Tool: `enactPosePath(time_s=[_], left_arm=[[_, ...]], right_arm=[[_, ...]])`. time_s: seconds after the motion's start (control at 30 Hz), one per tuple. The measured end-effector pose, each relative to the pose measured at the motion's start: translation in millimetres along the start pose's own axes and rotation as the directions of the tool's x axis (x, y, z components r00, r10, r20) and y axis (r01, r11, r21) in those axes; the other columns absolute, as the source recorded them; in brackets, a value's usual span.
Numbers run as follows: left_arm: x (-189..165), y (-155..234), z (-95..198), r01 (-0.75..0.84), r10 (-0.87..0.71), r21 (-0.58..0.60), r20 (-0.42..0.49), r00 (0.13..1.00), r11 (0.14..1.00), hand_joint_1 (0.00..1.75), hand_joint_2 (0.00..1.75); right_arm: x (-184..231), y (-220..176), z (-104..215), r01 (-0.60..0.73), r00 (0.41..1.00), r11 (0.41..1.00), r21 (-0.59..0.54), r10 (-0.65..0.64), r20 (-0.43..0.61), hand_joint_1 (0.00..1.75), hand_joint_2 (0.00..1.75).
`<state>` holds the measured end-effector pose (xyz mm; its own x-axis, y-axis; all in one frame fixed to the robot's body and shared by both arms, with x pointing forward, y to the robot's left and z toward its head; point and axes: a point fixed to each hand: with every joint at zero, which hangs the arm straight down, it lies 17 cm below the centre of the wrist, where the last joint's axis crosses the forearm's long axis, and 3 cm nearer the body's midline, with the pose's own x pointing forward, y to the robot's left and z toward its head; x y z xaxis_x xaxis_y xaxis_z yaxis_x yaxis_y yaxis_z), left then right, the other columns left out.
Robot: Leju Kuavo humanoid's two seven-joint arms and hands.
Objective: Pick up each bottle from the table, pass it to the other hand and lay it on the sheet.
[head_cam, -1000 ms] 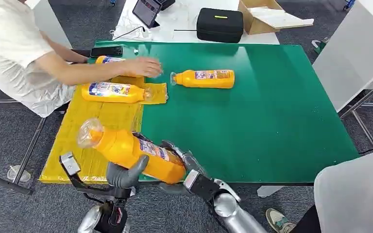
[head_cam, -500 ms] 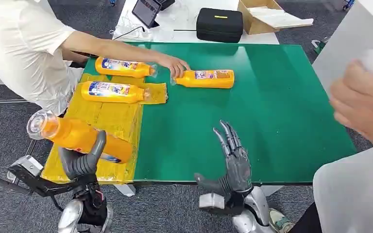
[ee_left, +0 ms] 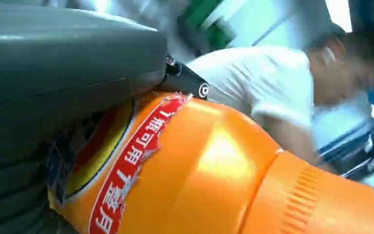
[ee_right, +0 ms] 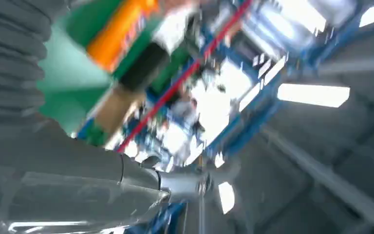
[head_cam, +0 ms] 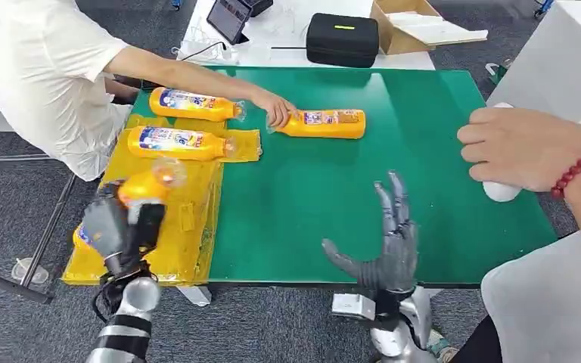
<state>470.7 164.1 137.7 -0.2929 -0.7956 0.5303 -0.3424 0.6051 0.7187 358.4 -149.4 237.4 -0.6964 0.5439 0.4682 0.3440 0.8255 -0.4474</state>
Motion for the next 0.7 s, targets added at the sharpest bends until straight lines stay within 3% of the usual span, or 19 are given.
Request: enactPosePath(time_s=[0.07,0.3,0.37,0.4,0.43,0.53,0.57,0.6,0.7], left_arm=[[-11,-26,5,0.105,-0.105,-0.1,0.006,0.994,0.989,1.75,1.75],[-38,-72,22,0.137,-0.15,-0.285,-0.027,0.988,0.949,1.73,1.75],[-41,-90,30,0.134,-0.15,-0.38,-0.013,0.989,0.915,1.48,1.75],[-41,-99,33,0.134,-0.149,-0.424,-0.004,0.989,0.896,0.59,1.75],[-42,-106,36,0.134,-0.15,-0.466,0.004,0.989,0.874,0.49,1.75],[-45,-119,39,0.153,-0.167,-0.547,0.023,0.986,0.823,0.49,1.75],[-47,-121,40,0.164,-0.175,-0.561,0.035,0.984,0.812,0.12,1.75],[-48,-122,41,0.17,-0.18,-0.57,0.039,0.983,0.804,0.0,1.75],[-51,-129,47,0.185,-0.188,-0.609,0.059,0.98,0.771,0.0,1.75]], right_arm=[[-3,15,7,0.037,0.999,0.999,0.039,-0.036,-0.018,0.0,1.75],[-11,38,21,0.119,0.991,0.988,0.099,-0.112,-0.076,0.0,1.75],[-12,43,22,0.143,0.987,0.984,0.109,-0.134,-0.085,0.0,1.75],[-12,45,21,0.15,0.986,0.982,0.114,-0.141,-0.086,0.0,1.75],[-12,47,21,0.159,0.985,0.98,0.117,-0.15,-0.089,0.0,1.75],[-11,53,21,0.185,0.98,0.975,0.126,-0.174,-0.096,0.0,1.75],[-10,55,21,0.189,0.979,0.973,0.129,-0.177,-0.096,0.0,1.75],[-10,57,21,0.191,0.979,0.973,0.132,-0.18,-0.096,0.0,1.75],[-10,60,21,0.201,0.977,0.97,0.138,-0.188,-0.1,0.0,1.75]])
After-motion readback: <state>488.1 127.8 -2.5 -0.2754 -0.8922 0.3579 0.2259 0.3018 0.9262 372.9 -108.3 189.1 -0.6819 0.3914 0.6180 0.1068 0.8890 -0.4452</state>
